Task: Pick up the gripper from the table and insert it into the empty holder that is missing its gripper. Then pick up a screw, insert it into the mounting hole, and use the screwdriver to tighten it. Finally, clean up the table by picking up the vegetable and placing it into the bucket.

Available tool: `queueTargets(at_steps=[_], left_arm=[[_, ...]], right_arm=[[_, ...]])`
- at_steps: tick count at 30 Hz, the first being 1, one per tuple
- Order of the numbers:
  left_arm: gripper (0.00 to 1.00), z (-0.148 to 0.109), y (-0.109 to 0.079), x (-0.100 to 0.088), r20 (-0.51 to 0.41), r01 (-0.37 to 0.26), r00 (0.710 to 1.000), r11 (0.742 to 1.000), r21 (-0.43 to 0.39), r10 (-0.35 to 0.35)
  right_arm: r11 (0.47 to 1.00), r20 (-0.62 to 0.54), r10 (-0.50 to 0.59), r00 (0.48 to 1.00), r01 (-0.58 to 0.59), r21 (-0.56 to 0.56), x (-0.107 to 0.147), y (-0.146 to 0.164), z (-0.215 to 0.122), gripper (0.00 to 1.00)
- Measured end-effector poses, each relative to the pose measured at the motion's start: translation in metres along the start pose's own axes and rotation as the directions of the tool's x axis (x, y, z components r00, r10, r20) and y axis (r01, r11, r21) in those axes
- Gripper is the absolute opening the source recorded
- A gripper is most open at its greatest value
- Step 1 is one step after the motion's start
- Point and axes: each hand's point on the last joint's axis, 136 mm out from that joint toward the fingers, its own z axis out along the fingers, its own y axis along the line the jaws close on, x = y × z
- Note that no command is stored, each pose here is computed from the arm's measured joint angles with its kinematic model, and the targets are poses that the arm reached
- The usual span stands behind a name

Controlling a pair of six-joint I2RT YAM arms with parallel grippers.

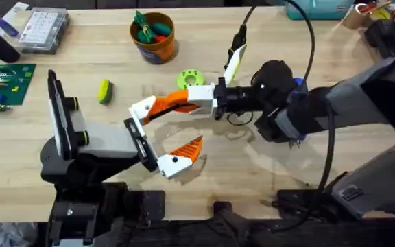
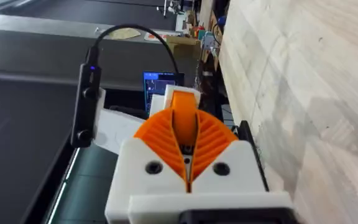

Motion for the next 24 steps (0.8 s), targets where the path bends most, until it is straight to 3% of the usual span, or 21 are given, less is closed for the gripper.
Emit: queueTargets(at_steps=[16, 20, 24], left_arm=[[0.987, 0.000, 0.000, 0.000, 0.000, 0.000, 1.000, 1.000, 0.000, 0.000], [0.987, 0.000, -0.001, 0.000, 0.000, 0.001, 1.000, 1.000, 0.006, -0.001], [0.987, 0.000, -0.014, 0.001, -0.007, 0.006, 1.000, 0.997, 0.080, -0.005]], right_arm=[[1.000, 0.002, 0.009, 1.000, -0.009, 0.000, 0.000, 0.000, 0.000, 0.011], [1.000, 0.000, 0.016, 1.000, -0.016, 0.000, 0.001, 0.000, 0.001, 0.092], [1.000, -0.028, 0.018, 0.999, -0.018, -0.004, 0.009, 0.002, 0.008, 0.151]])
